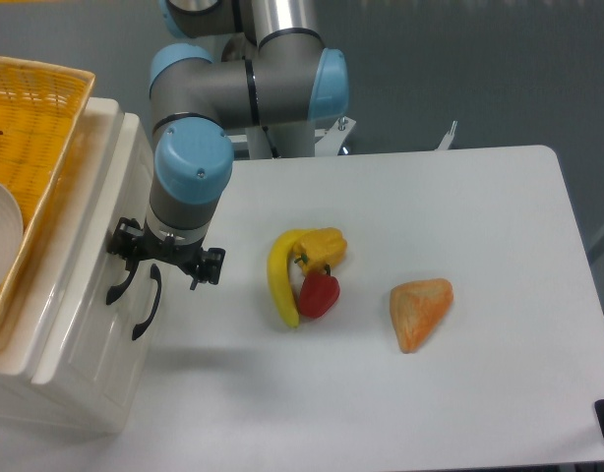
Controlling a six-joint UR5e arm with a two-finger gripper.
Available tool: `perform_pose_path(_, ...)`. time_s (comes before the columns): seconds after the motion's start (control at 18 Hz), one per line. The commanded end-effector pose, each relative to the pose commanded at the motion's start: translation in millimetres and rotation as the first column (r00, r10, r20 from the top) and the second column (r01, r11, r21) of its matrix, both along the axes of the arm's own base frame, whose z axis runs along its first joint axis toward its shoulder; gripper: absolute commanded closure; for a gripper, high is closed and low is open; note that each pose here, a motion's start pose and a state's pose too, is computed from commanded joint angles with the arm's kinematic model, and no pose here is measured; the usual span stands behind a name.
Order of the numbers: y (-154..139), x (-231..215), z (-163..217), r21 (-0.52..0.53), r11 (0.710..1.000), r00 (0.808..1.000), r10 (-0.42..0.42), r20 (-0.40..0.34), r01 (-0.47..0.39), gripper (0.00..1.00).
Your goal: Slide the top white drawer open
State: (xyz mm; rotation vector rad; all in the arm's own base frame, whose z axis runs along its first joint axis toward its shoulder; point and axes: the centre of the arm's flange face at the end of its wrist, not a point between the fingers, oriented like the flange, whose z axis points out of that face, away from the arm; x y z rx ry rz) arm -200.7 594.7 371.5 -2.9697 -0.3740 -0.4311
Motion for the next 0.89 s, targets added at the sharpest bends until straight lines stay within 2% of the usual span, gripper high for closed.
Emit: perform_pose_path(0.89, 0.3, -4.1, 2.2, 0.006, 1.000, 1.000, -0.004, -0.010, 0.004, 0.00)
